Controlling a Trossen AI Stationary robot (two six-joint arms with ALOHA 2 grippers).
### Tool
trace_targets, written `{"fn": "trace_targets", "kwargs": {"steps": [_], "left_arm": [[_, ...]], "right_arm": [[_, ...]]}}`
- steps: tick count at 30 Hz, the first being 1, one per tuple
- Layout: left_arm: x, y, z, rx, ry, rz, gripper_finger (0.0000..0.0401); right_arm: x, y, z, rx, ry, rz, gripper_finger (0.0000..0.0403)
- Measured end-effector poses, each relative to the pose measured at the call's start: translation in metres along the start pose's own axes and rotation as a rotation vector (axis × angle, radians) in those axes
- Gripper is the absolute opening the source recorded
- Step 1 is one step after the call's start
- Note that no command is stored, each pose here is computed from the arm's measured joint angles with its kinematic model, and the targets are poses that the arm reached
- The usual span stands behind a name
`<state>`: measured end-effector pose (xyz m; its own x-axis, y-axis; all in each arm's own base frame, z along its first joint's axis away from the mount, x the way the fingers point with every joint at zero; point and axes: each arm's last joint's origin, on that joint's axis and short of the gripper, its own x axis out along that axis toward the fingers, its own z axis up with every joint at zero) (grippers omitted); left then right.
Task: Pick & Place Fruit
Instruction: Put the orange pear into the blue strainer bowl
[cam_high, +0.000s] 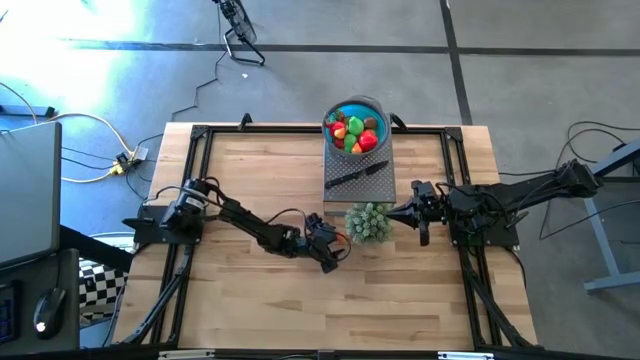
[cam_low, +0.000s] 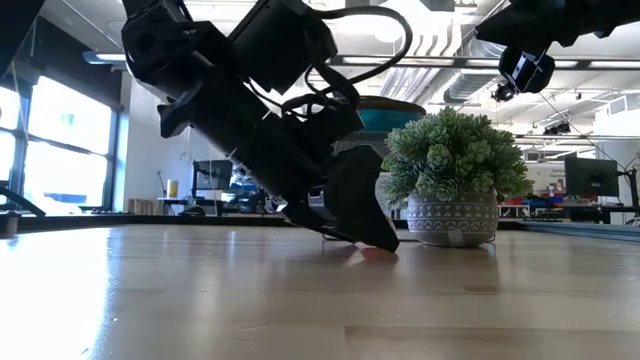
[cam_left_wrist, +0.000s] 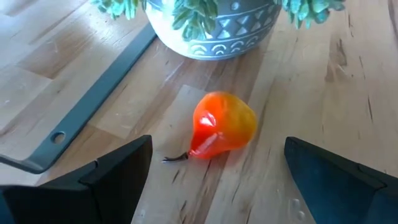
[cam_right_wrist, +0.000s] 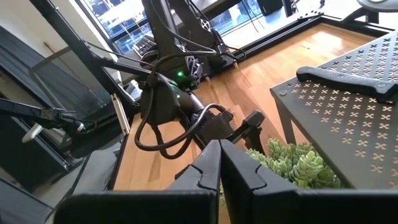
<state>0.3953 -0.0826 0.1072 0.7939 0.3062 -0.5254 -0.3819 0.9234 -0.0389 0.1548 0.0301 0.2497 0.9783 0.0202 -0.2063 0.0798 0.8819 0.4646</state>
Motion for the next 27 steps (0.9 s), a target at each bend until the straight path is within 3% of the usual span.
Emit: {"fn": "trace_targets", "kwargs": {"steps": [11, 27], "left_arm": [[0.009, 0.016, 0.007, -0.086, 0.004, 0.003, 0.0358], [0.009, 0.015, 0.007, -0.091, 0.010, -0.022, 0.0358]], "right_arm": [[0.000, 0.000, 0.000, 0.000, -0.001, -0.002, 0.0003], [0.000, 0.000, 0.000, 0.000, -0.001, -0.002, 0.0002]]}}
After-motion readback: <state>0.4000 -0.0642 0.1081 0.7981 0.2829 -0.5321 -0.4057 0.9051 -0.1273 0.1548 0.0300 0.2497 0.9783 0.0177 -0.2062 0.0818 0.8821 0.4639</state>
